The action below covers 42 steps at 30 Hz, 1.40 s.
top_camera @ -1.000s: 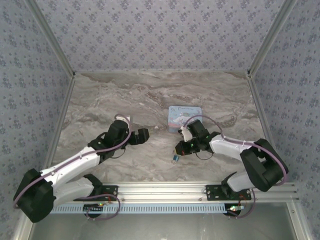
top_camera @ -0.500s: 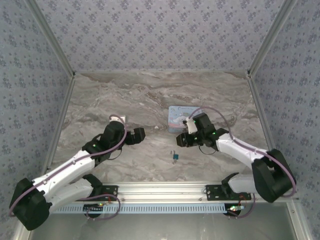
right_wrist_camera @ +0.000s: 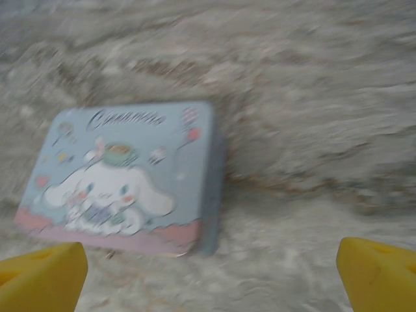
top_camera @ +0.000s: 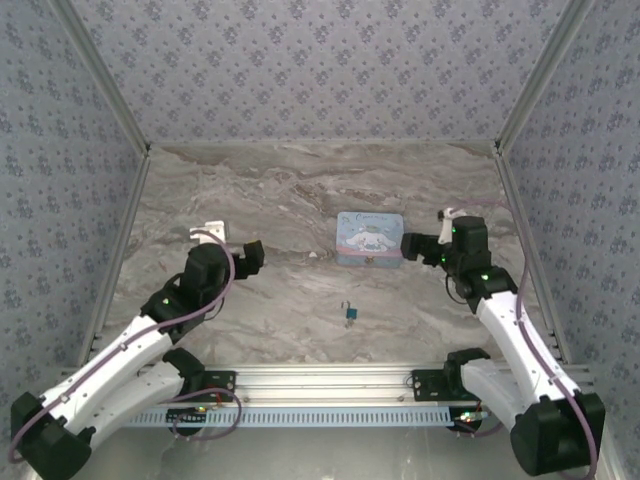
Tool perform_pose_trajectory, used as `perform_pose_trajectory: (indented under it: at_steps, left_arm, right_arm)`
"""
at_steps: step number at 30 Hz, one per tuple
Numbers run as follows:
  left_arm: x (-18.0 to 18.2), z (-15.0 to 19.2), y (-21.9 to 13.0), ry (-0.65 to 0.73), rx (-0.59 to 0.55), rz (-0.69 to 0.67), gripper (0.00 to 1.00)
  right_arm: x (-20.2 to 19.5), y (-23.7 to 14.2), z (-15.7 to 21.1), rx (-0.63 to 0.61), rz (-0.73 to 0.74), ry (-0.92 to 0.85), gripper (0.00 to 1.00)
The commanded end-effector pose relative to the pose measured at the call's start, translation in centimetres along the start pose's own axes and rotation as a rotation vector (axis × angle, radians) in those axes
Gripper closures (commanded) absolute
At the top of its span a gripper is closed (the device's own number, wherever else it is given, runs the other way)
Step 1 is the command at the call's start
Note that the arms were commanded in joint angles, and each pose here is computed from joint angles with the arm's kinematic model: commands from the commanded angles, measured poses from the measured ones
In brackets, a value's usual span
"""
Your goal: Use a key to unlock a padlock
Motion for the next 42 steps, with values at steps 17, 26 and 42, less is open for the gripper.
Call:
perform_pose_trajectory:
  at_steps: [17,26,42]
  left_arm:
    - [6.7,2.3,1.7,0.007,-0.016,-0.296,0.01]
    - [7.5,3.0,2.0,-0.044,0.011,-0.292,0.01]
    - [7.8,3.5,2.3,-0.064,0.031,-0.298,0.01]
  right_arm:
    - [-8.2,3.4,3.3,-0.271,0.459,-0.012,0.0]
    - [-7.7,6.3,2.7,-0.357,0.331,-0.075,0.0]
    - [-8.3,7.7,2.9,-0.457,0.209,-0.148,0.0]
Point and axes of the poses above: each hand's point on the last joint's axis, 136 mm out from that joint toward the fingers, its own y axis out along the fingers, its own x axis along the line the jaws close on, z = x × y, the point moved 9 cm from there along -y, back along the fingers, and after that the axes turned 9 degrees about y, right-handed, at the moved point
